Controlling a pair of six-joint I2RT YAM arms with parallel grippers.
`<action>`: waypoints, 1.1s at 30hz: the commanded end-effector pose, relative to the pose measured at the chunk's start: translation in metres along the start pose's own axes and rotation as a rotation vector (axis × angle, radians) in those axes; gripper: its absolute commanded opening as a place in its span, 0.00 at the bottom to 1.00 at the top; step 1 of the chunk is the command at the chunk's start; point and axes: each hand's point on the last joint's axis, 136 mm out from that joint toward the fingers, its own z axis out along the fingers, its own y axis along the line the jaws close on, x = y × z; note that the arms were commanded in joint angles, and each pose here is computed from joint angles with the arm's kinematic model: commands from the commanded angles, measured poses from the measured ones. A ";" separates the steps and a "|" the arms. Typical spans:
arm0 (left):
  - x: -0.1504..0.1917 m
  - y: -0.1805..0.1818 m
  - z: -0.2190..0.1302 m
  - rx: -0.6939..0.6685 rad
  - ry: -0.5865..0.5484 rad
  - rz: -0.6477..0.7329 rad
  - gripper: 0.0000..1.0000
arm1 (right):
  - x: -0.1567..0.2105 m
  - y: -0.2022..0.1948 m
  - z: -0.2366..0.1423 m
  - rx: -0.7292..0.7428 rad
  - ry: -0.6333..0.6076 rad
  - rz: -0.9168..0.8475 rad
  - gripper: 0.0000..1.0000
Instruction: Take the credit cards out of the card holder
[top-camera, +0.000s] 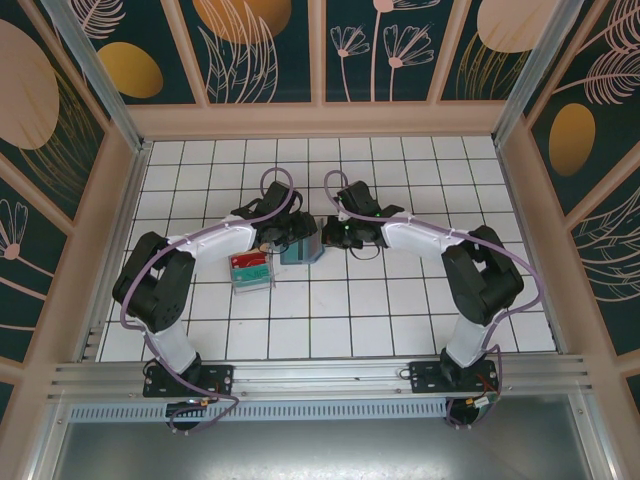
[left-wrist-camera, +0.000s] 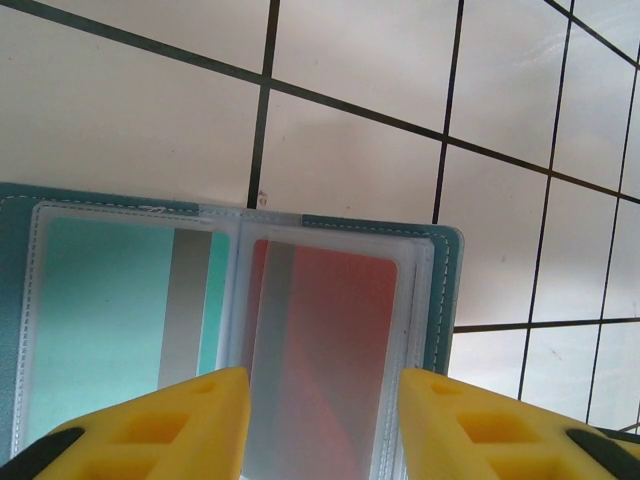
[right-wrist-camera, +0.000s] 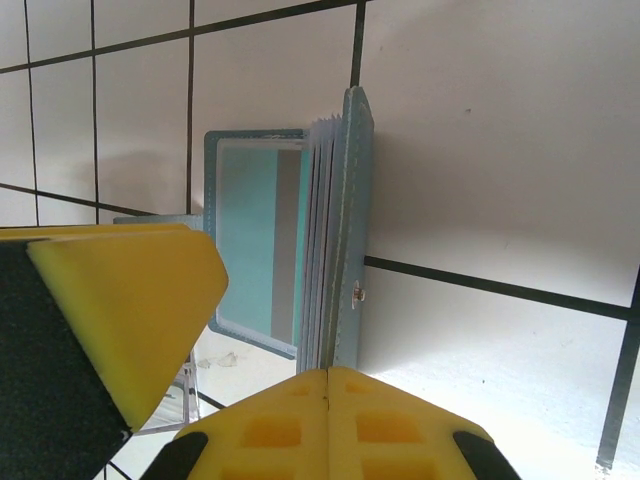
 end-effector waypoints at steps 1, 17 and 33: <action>-0.002 -0.004 -0.006 0.009 -0.015 0.003 0.44 | -0.004 -0.001 -0.010 0.019 -0.019 -0.002 0.00; -0.001 -0.011 -0.001 0.040 -0.004 -0.011 0.41 | -0.004 -0.020 -0.050 0.123 -0.037 -0.030 0.00; 0.001 -0.006 -0.003 0.033 -0.007 -0.011 0.41 | -0.009 -0.008 -0.018 0.107 -0.016 -0.031 0.00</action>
